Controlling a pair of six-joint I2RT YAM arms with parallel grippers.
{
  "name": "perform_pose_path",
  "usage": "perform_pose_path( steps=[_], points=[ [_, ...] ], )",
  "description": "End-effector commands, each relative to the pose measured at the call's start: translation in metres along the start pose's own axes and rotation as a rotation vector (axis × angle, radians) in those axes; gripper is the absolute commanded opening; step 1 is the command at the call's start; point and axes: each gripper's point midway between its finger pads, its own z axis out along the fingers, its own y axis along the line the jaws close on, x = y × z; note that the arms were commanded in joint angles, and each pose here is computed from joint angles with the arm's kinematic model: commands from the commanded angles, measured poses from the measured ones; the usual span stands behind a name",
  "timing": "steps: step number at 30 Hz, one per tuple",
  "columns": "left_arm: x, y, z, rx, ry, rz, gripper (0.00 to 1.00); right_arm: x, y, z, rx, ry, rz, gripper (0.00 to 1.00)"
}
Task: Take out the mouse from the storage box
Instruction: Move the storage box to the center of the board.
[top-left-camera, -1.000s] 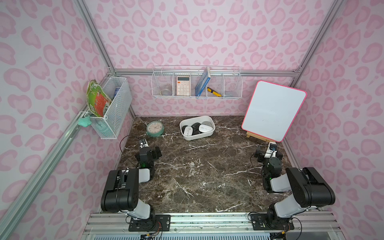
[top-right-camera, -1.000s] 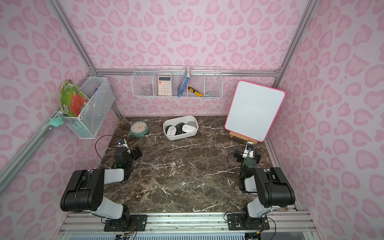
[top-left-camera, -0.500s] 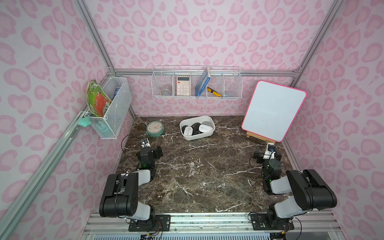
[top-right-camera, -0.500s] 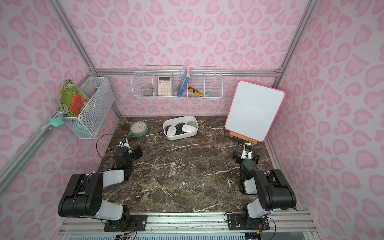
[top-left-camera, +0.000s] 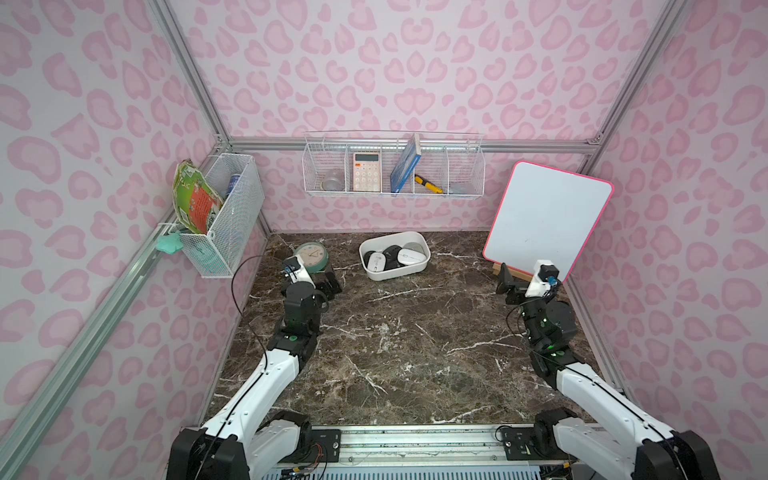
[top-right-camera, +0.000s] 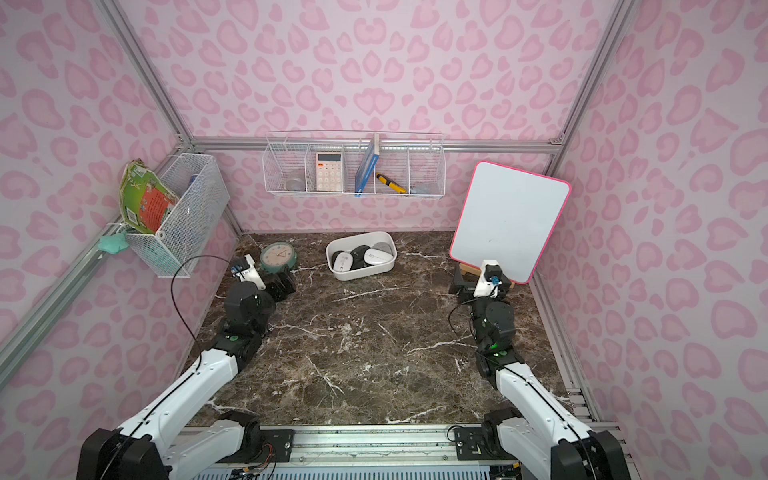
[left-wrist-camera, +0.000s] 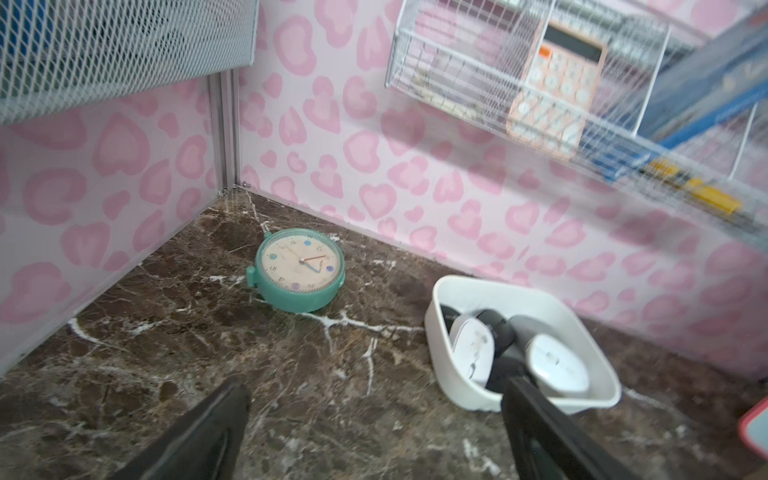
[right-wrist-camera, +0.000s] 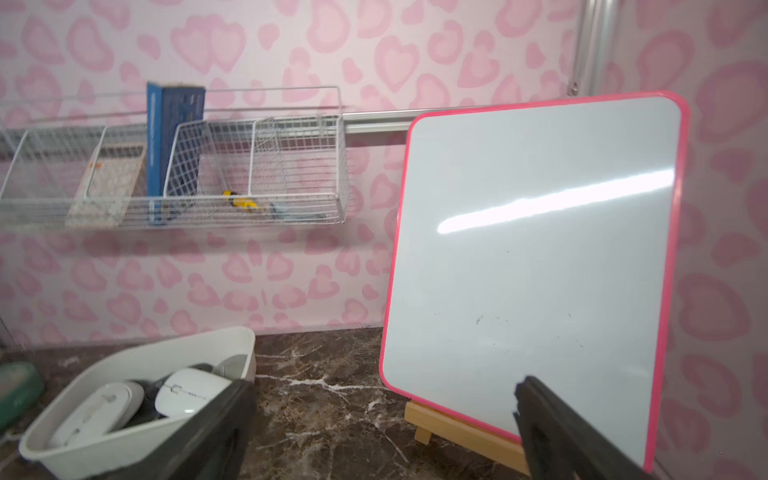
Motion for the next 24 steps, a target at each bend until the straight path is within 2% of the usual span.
perform_pose_path(
  steps=[1,3,8,11,14,18,24],
  points=[
    [0.033,0.013,-0.004,-0.117,0.236,-0.127,0.99,0.043,-0.016,-0.011,0.005,0.173,0.252,1.00],
    [0.037,0.002,0.002,-0.087,0.289,-0.149,0.99,0.055,-0.018,-0.014,-0.038,0.206,0.282,1.00],
    [0.055,-0.012,0.029,0.010,0.385,-0.234,0.99,0.085,-0.023,-0.016,0.003,0.301,0.227,1.00],
    [0.073,-0.025,0.054,0.054,0.528,-0.213,0.99,0.099,-0.026,-0.015,0.022,0.343,0.226,0.98],
    [0.092,-0.033,0.078,-0.010,0.643,-0.173,0.92,0.113,-0.025,-0.014,0.026,0.377,0.221,0.98],
    [0.120,-0.056,0.106,0.010,0.768,-0.178,0.86,0.125,-0.023,-0.013,0.032,0.416,0.213,0.97],
    [0.155,-0.070,0.134,-0.014,0.868,-0.222,0.67,0.127,-0.021,-0.013,0.030,0.429,0.211,0.97]
  ],
)
